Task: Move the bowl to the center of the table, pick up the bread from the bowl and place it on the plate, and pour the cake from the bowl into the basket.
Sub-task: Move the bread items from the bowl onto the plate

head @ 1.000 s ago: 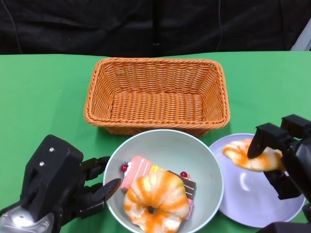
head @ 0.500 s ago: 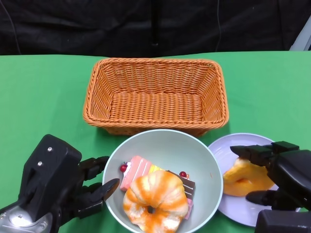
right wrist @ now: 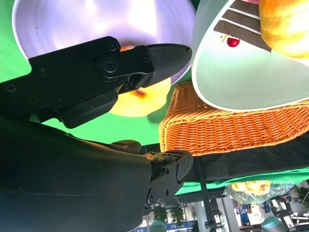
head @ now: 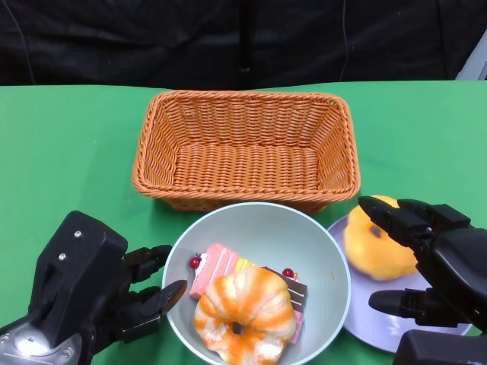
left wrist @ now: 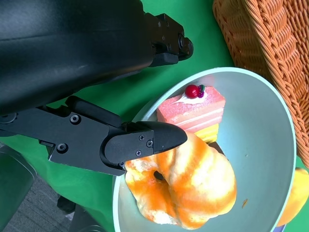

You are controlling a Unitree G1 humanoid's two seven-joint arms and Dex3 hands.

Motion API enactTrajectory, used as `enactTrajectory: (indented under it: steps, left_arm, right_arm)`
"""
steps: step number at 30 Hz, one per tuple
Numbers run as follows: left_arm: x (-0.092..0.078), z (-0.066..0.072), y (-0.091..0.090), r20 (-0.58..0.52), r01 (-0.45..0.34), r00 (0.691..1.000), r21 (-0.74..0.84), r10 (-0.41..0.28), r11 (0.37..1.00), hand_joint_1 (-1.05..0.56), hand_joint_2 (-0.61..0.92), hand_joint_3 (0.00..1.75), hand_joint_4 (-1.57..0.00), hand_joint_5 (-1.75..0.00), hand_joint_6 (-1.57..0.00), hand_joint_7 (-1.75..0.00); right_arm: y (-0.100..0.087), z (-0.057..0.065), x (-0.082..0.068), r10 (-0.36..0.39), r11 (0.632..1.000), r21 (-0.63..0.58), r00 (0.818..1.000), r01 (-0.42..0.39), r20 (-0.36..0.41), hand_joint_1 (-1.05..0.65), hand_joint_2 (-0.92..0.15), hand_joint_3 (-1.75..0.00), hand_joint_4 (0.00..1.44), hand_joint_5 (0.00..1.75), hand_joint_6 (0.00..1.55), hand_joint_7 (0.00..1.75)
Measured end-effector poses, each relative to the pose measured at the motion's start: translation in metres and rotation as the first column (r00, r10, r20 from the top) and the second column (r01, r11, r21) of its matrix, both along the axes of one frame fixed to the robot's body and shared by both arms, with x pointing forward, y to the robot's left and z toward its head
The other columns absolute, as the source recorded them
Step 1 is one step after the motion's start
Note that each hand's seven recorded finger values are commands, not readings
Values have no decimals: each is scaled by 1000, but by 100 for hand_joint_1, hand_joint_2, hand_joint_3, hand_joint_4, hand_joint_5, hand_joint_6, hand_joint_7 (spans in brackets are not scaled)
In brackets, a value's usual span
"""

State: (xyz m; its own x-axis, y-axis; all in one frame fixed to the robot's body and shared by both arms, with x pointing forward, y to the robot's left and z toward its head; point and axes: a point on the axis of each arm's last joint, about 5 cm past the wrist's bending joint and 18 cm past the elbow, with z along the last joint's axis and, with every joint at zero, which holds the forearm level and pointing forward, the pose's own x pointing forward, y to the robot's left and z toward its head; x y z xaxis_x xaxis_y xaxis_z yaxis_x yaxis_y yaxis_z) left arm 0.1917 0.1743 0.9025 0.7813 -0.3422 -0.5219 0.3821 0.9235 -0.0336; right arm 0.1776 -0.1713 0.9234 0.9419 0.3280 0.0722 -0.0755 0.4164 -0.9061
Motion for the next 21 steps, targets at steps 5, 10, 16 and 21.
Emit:
enactTrajectory:
  steps: [5, 10, 16, 21]
  left_arm:
    - [0, 0, 0, 1, 1, 1000, 1, -1, 1000, -53, 92, 52, -7, -1, -10, 0]
    - [1, 0, 0, -1, 2, 1000, 2, -2, 1000, -53, 92, 52, -8, -2, -10, 0]
    - [1, 0, -1, -4, 7, 1000, 4, -7, 1000, -53, 92, 52, -7, -1, -10, 0]
    - [1, 1, -2, -4, 10, 1000, 2, -10, 1000, -53, 92, 52, -7, -1, -10, 0]
  right_arm:
    - [13, 8, -5, 45, 991, 108, 953, -81, 299, -73, -92, -25, 0, 35, 11, 1]
    - [19, 15, -7, 109, 979, 123, 929, -162, 354, -73, -92, -18, 0, 38, 12, 2]
    - [27, 25, -9, 194, 950, 171, 924, -260, 328, -72, -92, -10, 0, 37, 13, 4]
    - [39, 34, -7, 269, 926, 189, 922, -327, 279, -68, -90, -3, 0, 62, 21, 13]
